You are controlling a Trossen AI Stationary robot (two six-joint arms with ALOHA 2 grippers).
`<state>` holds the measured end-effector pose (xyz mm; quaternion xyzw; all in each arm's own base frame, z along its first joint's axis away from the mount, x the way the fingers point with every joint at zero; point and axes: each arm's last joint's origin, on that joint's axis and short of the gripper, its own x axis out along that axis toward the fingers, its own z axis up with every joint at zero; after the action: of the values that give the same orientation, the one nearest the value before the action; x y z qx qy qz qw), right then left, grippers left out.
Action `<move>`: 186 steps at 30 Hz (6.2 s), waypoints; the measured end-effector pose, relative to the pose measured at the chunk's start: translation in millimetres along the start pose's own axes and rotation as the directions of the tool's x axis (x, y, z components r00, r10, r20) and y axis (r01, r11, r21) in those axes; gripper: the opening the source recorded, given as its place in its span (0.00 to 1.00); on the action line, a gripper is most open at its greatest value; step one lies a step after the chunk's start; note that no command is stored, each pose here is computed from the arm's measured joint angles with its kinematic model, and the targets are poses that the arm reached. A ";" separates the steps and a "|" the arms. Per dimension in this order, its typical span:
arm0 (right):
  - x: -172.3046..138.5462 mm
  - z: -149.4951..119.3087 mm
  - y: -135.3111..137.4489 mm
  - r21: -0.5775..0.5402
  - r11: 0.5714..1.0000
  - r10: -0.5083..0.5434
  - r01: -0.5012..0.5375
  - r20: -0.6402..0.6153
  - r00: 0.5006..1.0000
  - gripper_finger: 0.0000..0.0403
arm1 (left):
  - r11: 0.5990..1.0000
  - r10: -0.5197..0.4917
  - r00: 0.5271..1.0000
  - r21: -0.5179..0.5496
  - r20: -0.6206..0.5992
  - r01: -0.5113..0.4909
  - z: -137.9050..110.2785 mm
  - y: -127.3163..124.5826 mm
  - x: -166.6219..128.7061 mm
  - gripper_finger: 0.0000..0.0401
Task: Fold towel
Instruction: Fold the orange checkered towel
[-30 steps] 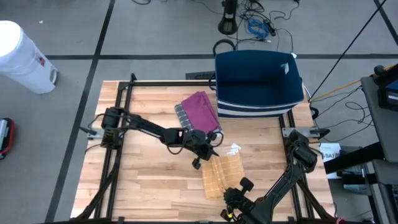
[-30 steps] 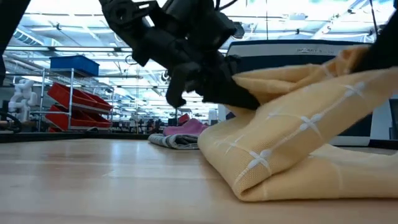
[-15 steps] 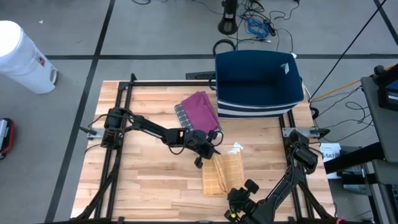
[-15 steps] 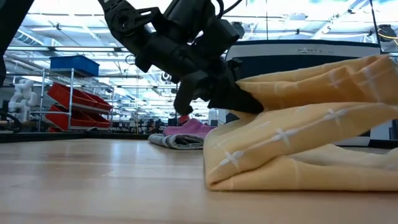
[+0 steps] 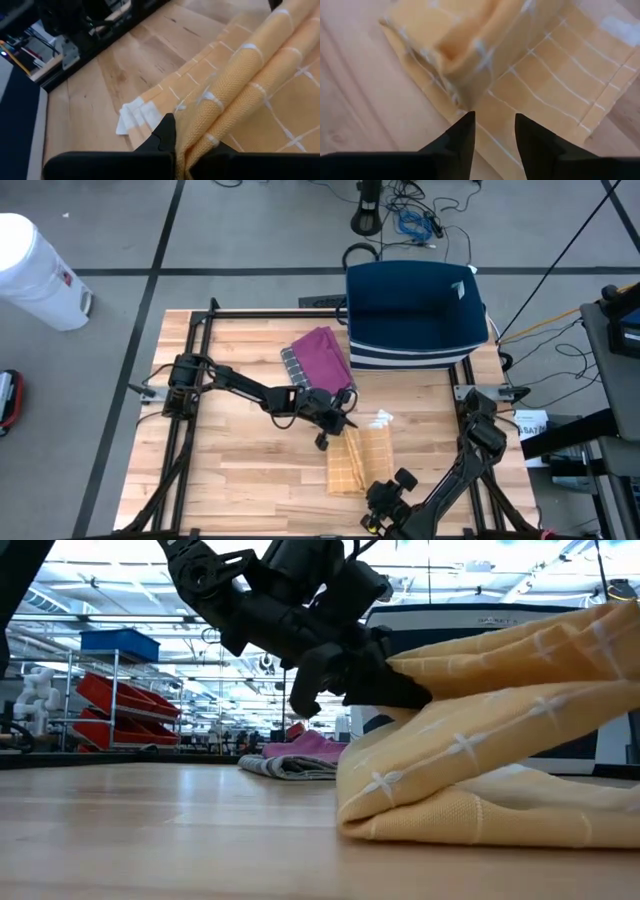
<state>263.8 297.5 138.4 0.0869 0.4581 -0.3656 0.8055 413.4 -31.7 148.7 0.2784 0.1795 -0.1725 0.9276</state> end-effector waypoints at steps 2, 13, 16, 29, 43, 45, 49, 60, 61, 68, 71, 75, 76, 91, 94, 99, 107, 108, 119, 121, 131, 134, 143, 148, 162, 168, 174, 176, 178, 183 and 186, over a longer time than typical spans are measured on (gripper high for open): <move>5.2 -5.8 2.1 -0.010 1.000 -0.015 0.015 -0.002 1.000 0.29 | 1.000 0.006 1.000 -0.005 0.010 -0.006 1.0 0.6 0.0 0.01; 28.7 -24.7 9.5 -0.008 0.998 -0.067 0.068 0.101 0.993 0.24 | 1.000 0.014 1.000 -0.018 0.019 -0.014 2.1 2.2 -0.8 0.01; 33.8 -19.6 12.1 -0.007 0.998 -0.061 0.062 0.088 0.994 0.24 | 1.000 0.012 1.000 -0.020 -0.002 -0.012 0.5 1.5 -0.8 0.01; 49.7 1.7 31.3 -0.132 0.990 0.067 -0.052 0.111 0.992 0.24 | 1.000 0.008 1.000 -0.014 -0.024 -0.008 -1.2 0.3 -0.7 0.01; 1.2 5.2 15.7 -0.110 0.984 0.144 -0.139 0.033 0.989 0.25 | 1.000 0.002 0.999 -0.003 -0.038 -0.002 -2.4 -0.4 -0.8 0.01; -7.7 3.4 10.2 -0.088 0.987 0.137 -0.133 0.042 0.990 0.28 | 1.000 0.000 0.999 -0.004 -0.041 0.000 -2.7 -0.6 -0.8 0.01; -22.7 4.2 0.4 -0.023 0.992 0.129 -0.127 0.173 0.976 0.36 | 1.000 -0.004 0.999 -0.005 -0.047 0.004 -3.1 -1.0 -0.9 0.01; 18.9 62.8 4.4 0.006 1.000 0.017 -0.021 0.353 0.936 0.53 | 1.000 -0.006 0.999 -0.009 -0.045 0.006 -1.9 -2.6 -0.6 0.01; 23.1 68.0 2.1 0.014 1.000 -0.005 0.000 0.341 0.940 0.53 | 1.000 -0.009 0.999 -0.008 -0.046 0.008 -1.6 -3.3 -0.5 0.01; 49.5 89.8 -6.8 0.011 0.994 -0.105 0.105 0.254 0.961 0.50 | 1.000 -0.016 0.999 -0.007 -0.044 0.016 -0.7 -5.1 -0.3 0.01; 58.5 93.0 -8.6 0.008 0.990 -0.136 0.138 0.232 0.963 0.48 | 1.000 -0.021 0.999 -0.007 -0.041 0.021 -0.3 -5.8 -0.2 0.01; 64.6 92.7 -11.1 0.017 0.985 -0.173 0.174 0.219 0.960 0.41 | 1.000 -0.026 0.999 -0.009 -0.047 0.026 -0.7 -6.6 -0.1 0.01; 63.9 91.8 -11.3 0.021 0.984 -0.177 0.177 0.234 0.956 0.38 | 0.999 -0.031 0.998 -0.008 -0.055 0.031 -1.4 -7.0 -0.2 0.01; 60.5 86.9 -11.0 -0.016 0.983 -0.173 0.181 0.223 0.959 0.01 | 0.998 -0.063 0.995 -0.003 -0.083 0.063 -2.3 -12.8 0.0 0.18; 57.4 83.2 -11.9 0.004 0.983 -0.179 0.183 0.225 0.958 0.00 | 0.997 -0.076 0.993 0.002 -0.085 0.077 0.4 -16.9 -0.1 0.30; 48.8 73.2 -16.1 0.075 0.978 -0.207 0.194 0.231 0.951 0.00 | 0.999 -0.021 0.995 0.021 -0.096 0.023 10.5 -18.3 -4.0 0.47; 35.5 58.6 -22.7 0.159 0.964 -0.246 0.213 0.232 0.941 0.00 | 0.996 0.057 0.997 0.068 -0.043 -0.054 43.5 -16.5 -22.8 0.58; 34.3 57.2 -23.8 0.162 0.961 -0.255 0.222 0.223 0.941 0.00 | 0.997 0.055 0.998 0.056 -0.033 -0.053 46.9 -17.9 -24.2 0.58; 27.4 47.1 -29.8 0.186 0.943 -0.306 0.276 0.154 0.940 0.00 | 0.995 -0.085 0.992 0.034 -0.094 0.089 51.2 -47.6 -24.1 0.58; 28.1 46.2 -30.4 0.191 0.940 -0.311 0.283 0.140 0.940 0.00 | 0.988 -0.152 0.983 0.009 -0.102 0.154 48.7 -52.3 -24.2 0.58; 32.3 42.4 -32.8 0.202 0.933 -0.326 0.298 0.123 0.937 0.01 | 0.975 -0.217 0.970 -0.080 -0.108 0.209 26.8 -61.8 -4.6 0.58; 32.2 42.2 -33.2 0.202 0.931 -0.330 0.304 0.114 0.937 0.02 | 0.974 -0.217 0.972 -0.094 -0.089 0.208 19.0 -65.6 4.8 0.58; 31.3 41.1 -34.2 0.193 0.927 -0.342 0.320 0.094 0.935 0.02 | 0.973 -0.205 0.975 -0.129 -0.090 0.193 5.8 -63.7 13.7 0.58; 27.8 37.3 -35.2 0.164 0.930 -0.347 0.329 0.099 0.933 0.02 | 0.962 -0.215 0.973 -0.191 -0.086 0.196 -0.4 -54.6 13.1 0.58; 5.8 3.3 -36.9 0.117 0.925 -0.359 0.362 -0.049 0.932 0.31 | 0.953 -0.243 0.963 -0.213 -0.121 0.214 -5.5 -54.7 11.9 0.58; -1.8 -7.6 -37.4 0.108 0.933 -0.342 0.344 -0.038 0.939 0.38 | 0.953 -0.243 0.963 -0.213 -0.121 0.214 -5.5 -54.7 11.9 0.58; -1.1 -1.8 -30.0 0.165 0.972 -0.205 0.168 0.238 0.949 0.38 | 0.955 -0.239 0.963 -0.212 -0.122 0.210 -5.5 -54.6 11.9 0.58; 3.0 3.0 -25.4 0.151 0.980 -0.170 0.133 0.265 0.949 0.38 | 0.955 -0.237 0.964 -0.211 -0.122 0.208 -5.4 -54.5 12.0 0.58; 8.4 8.4 -20.1 0.124 0.986 -0.141 0.111 0.265 0.954 0.38 | 0.956 -0.233 0.965 -0.210 -0.119 0.205 -5.1 -54.2 12.1 0.58; 19.0 18.8 -5.1 0.008 0.999 -0.053 0.053 0.251 0.967 0.38 | 0.963 -0.204 0.969 -0.205 -0.136 0.174 -5.3 -53.4 12.3 0.58; 15.7 16.5 5.8 -0.079 0.997 0.032 -0.013 0.249 0.968 0.38 | 0.965 -0.196 0.971 -0.204 -0.138 0.166 -3.6 -52.5 10.9 0.58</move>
<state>283.7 285.8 134.0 0.0142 0.3655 -0.3467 0.8637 400.2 -73.2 117.4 0.1834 0.2923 -0.2163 0.9133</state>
